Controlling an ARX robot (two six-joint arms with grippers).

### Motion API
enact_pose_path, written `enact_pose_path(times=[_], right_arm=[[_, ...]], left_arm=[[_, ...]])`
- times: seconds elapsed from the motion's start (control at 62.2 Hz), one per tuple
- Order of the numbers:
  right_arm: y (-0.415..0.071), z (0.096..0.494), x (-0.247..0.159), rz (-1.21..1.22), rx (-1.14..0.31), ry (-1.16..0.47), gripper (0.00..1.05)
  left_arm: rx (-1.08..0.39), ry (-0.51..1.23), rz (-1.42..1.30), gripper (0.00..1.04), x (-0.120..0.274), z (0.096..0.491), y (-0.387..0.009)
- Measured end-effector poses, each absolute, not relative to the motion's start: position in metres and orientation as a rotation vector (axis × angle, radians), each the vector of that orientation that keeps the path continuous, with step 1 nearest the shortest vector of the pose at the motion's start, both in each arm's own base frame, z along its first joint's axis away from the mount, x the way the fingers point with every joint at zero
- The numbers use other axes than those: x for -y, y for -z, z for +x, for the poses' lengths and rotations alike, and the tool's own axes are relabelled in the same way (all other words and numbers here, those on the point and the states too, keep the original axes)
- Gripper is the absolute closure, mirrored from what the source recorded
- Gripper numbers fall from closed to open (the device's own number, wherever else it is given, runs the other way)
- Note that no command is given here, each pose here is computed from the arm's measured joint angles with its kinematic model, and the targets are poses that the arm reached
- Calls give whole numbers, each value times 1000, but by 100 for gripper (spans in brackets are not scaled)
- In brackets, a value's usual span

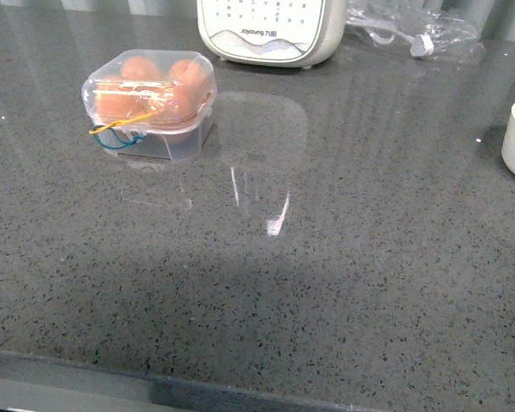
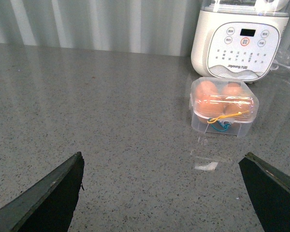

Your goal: Put egg into box

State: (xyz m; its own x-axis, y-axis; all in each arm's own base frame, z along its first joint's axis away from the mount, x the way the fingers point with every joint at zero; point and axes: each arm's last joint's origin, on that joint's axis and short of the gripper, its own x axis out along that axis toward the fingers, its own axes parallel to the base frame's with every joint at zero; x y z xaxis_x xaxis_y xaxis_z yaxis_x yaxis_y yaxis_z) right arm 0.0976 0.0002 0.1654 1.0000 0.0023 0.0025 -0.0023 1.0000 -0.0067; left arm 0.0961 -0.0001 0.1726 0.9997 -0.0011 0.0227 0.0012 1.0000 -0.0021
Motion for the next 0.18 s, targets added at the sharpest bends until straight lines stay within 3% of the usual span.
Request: enact_pose_path(times=[0.177], right_arm=[[-165, 98, 0, -7, 2, -2, 7]], left_arm=[[23, 1, -2, 7, 0, 96, -173]])
